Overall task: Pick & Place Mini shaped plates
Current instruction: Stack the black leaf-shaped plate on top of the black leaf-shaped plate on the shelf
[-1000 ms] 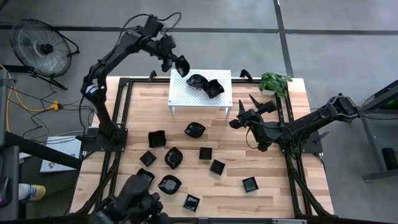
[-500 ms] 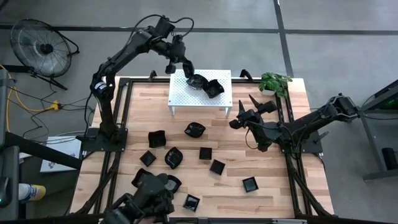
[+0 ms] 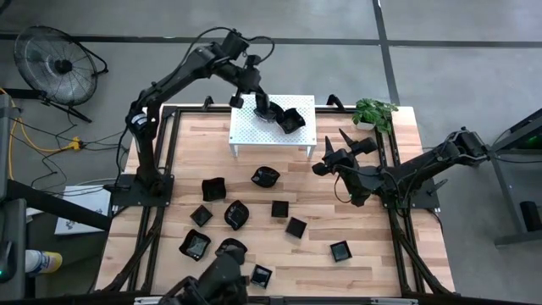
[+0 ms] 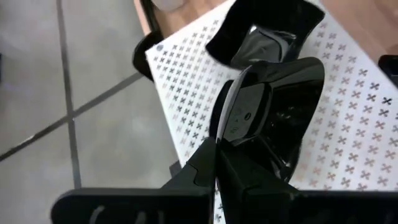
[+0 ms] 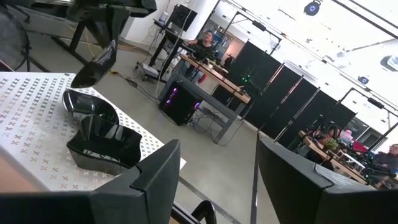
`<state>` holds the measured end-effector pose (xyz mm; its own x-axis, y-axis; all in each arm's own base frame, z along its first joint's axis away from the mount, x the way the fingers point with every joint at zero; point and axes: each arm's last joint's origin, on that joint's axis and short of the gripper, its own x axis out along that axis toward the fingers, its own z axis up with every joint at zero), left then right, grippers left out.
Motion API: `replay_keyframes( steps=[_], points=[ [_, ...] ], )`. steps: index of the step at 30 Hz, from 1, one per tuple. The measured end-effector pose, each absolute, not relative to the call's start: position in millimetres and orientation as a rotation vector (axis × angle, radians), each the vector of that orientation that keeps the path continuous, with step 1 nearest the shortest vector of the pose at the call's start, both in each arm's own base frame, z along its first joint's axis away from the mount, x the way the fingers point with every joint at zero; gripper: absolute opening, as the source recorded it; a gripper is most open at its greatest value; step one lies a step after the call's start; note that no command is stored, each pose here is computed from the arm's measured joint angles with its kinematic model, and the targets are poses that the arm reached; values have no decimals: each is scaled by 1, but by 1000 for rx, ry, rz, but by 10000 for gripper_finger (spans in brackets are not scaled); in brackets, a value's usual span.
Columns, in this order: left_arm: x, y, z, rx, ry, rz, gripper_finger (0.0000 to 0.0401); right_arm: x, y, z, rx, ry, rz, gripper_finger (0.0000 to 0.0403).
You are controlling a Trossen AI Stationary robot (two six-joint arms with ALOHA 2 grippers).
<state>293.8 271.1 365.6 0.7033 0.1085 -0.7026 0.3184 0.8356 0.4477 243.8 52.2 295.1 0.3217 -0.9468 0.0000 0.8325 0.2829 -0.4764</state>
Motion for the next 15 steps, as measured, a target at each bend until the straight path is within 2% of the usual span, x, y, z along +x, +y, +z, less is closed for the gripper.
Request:
replay_keyframes(
  steps=[15],
  points=[
    [306,272,353,628,908,-73,0,244,52,295,-431,308,-1215,209]
  ],
)
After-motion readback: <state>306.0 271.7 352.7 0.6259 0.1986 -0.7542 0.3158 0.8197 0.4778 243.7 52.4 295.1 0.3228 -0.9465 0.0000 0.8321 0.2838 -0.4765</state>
